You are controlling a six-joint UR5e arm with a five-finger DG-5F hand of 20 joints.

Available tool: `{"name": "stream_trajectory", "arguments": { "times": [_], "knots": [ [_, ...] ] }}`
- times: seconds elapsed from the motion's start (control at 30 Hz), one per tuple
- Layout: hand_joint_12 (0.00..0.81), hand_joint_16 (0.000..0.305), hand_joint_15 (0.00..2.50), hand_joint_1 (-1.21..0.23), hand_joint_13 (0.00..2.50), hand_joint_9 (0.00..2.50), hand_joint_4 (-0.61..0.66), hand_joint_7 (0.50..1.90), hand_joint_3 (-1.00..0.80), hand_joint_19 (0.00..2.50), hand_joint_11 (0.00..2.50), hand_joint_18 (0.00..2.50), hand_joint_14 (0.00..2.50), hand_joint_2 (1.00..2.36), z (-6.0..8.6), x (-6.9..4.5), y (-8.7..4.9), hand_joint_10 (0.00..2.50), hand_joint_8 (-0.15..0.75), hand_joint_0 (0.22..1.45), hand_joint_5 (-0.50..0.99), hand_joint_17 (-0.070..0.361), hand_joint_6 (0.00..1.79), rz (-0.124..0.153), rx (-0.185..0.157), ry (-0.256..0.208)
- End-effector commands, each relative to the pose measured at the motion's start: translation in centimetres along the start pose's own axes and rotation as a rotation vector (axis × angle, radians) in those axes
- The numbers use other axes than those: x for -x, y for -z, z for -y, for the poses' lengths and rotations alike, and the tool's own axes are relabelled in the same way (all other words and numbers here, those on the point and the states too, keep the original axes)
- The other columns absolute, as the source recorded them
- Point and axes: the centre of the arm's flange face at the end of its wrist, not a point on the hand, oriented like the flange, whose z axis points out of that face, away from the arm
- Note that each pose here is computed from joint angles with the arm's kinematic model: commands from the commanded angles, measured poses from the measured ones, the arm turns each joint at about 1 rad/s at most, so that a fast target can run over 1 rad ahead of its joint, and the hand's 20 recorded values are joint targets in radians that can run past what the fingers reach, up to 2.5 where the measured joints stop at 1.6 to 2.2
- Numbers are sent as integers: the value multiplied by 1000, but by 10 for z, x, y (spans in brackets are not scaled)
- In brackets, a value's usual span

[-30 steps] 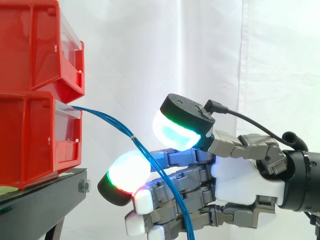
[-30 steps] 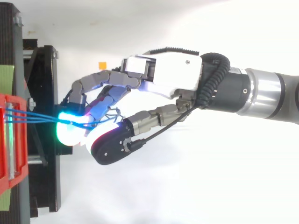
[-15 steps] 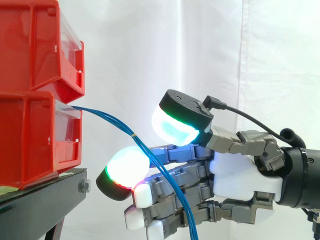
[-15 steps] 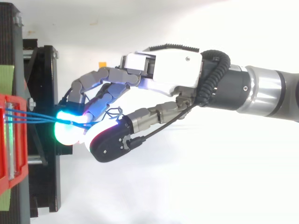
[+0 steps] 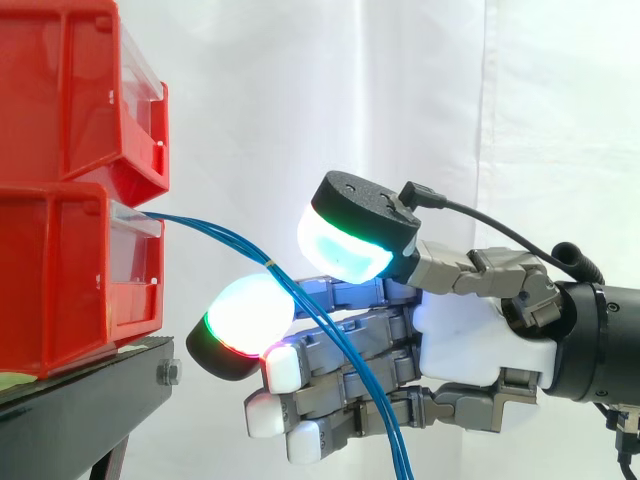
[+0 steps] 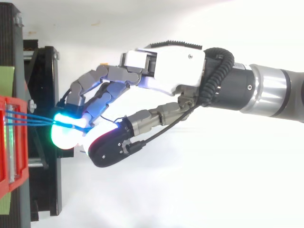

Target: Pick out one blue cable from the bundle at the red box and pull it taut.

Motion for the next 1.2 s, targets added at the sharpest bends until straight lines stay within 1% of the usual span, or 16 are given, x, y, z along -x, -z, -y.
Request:
{"name": "stream_trajectory", "arguments": {
  "times": [0.0, 0.13, 0.27, 0.43, 0.57, 0.63, 0.77, 0.93, 1.17],
  "knots": [
    [316, 50, 486, -680, 769, 833, 145, 707, -314, 704, 566, 562, 18, 1014, 1, 0, 0, 20, 239, 584, -175, 113, 895, 0, -1, -1],
    [316, 50, 486, -688, 772, 843, 138, 691, -346, 703, 576, 575, 20, 1013, -1, 0, 0, 20, 237, 586, -172, 113, 916, -3, 1, -1],
    [316, 50, 482, -682, 780, 869, 120, 699, -340, 701, 575, 586, 18, 1013, -1, 0, 0, 18, 241, 587, -164, 112, 934, -4, 1, 1],
    [320, 49, 493, -662, 801, 936, 89, 744, -245, 700, 597, 605, 18, 1020, -1, 0, 0, 22, 242, 587, -148, 111, 949, -4, 1, 2],
    [318, 49, 504, -673, 822, 985, 67, 791, -186, 701, 612, 616, 19, 1019, -1, 0, 0, 22, 252, 588, -136, 110, 951, -4, 1, 2],
    [334, 52, 500, -688, 845, 1014, 46, 789, -161, 685, 616, 649, 18, 1017, -1, 0, -1, 19, 265, 595, -128, 117, 952, -4, 3, 2],
    [336, 53, 489, -712, 861, 1026, 14, 814, -147, 671, 614, 667, 20, 1016, 1, 1, 0, 19, 269, 607, -124, 119, 952, -3, 0, 3],
    [327, 51, 500, -731, 871, 1030, -16, 833, -140, 675, 632, 671, 20, 1017, 0, 2, 0, 22, 257, 616, -125, 116, 953, -4, 1, 3],
    [320, 51, 510, -745, 865, 1031, -8, 851, -152, 674, 657, 689, 19, 1019, 0, 3, -1, 21, 250, 624, -126, 114, 953, -8, 2, 3]
  ]
}}
